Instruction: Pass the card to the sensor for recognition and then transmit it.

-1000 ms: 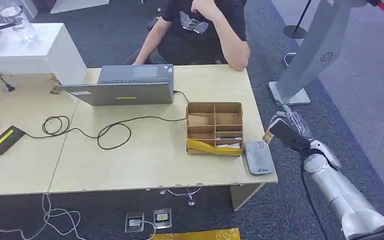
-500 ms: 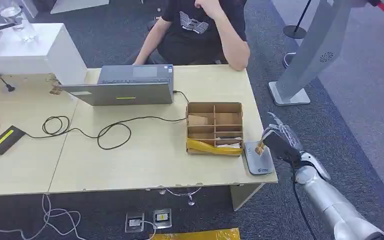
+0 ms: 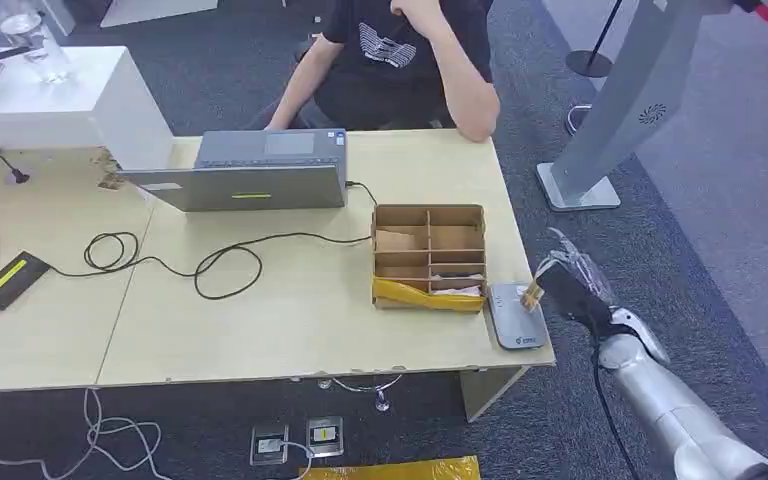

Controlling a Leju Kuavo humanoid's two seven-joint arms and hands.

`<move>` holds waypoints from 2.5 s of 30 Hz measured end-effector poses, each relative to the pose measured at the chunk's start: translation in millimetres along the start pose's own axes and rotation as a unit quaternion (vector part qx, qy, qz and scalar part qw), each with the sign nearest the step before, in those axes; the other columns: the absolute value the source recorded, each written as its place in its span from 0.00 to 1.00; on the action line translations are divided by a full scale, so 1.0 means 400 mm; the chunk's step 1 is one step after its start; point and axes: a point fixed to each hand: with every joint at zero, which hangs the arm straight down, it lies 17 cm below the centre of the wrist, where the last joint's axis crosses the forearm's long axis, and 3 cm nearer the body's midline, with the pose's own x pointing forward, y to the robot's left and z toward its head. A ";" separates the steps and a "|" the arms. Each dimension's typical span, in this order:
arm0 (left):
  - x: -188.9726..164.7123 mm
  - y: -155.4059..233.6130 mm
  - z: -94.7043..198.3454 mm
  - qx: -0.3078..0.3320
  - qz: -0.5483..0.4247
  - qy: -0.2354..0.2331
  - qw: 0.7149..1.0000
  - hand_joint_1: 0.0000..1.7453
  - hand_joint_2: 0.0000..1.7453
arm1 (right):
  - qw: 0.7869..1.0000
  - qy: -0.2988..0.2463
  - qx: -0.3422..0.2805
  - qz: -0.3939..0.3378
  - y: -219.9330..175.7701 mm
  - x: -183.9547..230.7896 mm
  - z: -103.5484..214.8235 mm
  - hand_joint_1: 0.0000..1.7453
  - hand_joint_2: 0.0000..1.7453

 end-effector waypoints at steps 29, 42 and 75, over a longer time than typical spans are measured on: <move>0.009 -0.006 0.002 -0.003 -0.010 -0.011 1.000 0.00 0.00 | 0.999 0.038 0.019 0.005 0.052 -0.085 0.071 1.00 1.00; 0.020 -0.005 0.001 -0.011 -0.019 -0.025 0.999 0.00 0.00 | 0.998 0.060 0.008 0.013 0.009 -0.131 0.085 1.00 1.00; 0.058 -0.018 0.006 -0.036 -0.072 -0.076 0.994 0.00 0.00 | 0.970 -0.212 -0.091 0.083 -0.405 0.598 -0.247 1.00 1.00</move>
